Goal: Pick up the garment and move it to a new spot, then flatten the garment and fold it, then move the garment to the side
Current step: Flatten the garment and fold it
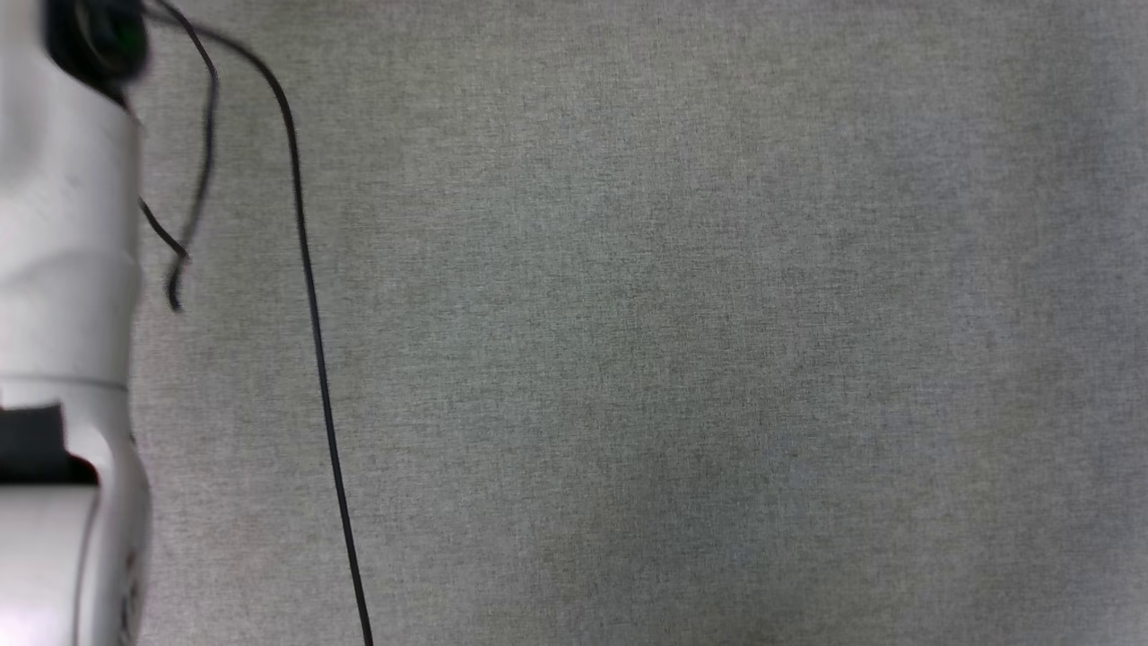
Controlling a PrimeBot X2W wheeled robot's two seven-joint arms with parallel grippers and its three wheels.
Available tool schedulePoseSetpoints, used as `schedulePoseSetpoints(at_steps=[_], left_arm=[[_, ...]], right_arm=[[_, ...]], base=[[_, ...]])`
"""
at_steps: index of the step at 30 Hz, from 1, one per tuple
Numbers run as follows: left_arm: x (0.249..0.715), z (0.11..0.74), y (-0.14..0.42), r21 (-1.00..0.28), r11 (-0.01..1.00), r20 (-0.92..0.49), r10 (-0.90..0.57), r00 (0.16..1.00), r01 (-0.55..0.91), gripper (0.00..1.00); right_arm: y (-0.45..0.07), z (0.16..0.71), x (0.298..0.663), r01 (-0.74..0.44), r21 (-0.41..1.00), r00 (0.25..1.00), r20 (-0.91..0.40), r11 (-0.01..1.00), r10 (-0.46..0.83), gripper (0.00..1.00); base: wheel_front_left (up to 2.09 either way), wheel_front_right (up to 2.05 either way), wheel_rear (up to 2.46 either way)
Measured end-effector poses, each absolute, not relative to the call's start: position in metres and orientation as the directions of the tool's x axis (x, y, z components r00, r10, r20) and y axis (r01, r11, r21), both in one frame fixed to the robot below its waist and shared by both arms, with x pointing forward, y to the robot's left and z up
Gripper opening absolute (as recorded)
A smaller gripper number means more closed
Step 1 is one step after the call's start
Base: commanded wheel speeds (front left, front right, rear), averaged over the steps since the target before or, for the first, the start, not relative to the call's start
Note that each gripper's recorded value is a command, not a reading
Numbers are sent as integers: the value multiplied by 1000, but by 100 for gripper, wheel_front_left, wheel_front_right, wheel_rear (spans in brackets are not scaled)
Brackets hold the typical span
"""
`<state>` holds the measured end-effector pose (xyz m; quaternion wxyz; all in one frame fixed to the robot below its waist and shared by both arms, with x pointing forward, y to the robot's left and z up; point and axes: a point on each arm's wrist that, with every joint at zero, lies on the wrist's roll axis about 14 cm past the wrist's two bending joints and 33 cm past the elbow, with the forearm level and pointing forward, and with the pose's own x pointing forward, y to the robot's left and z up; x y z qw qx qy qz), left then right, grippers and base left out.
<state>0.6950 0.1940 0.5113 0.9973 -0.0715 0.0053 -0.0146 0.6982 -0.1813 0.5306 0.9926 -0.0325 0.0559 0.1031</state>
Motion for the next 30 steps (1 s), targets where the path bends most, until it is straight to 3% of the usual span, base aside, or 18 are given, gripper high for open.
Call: schedulePoseSetpoints(at_steps=[6,13,30], left_arm=[[655,470,197,-155,987,-63,-48,997,38,0],[597,447,212,-161,987,-114,-33,993,14,0],[421,446,231,-200,975,-152,70,986,-100,0]], right_arm=[[-182,459,648,-210,53,946,-240,976,216,0],[-189,424,578,-187,134,930,-295,973,219,0],[-214,430,439,-130,206,939,-289,970,187,0]], base=[[0,0,0],[0,0,0],[0,0,0]])
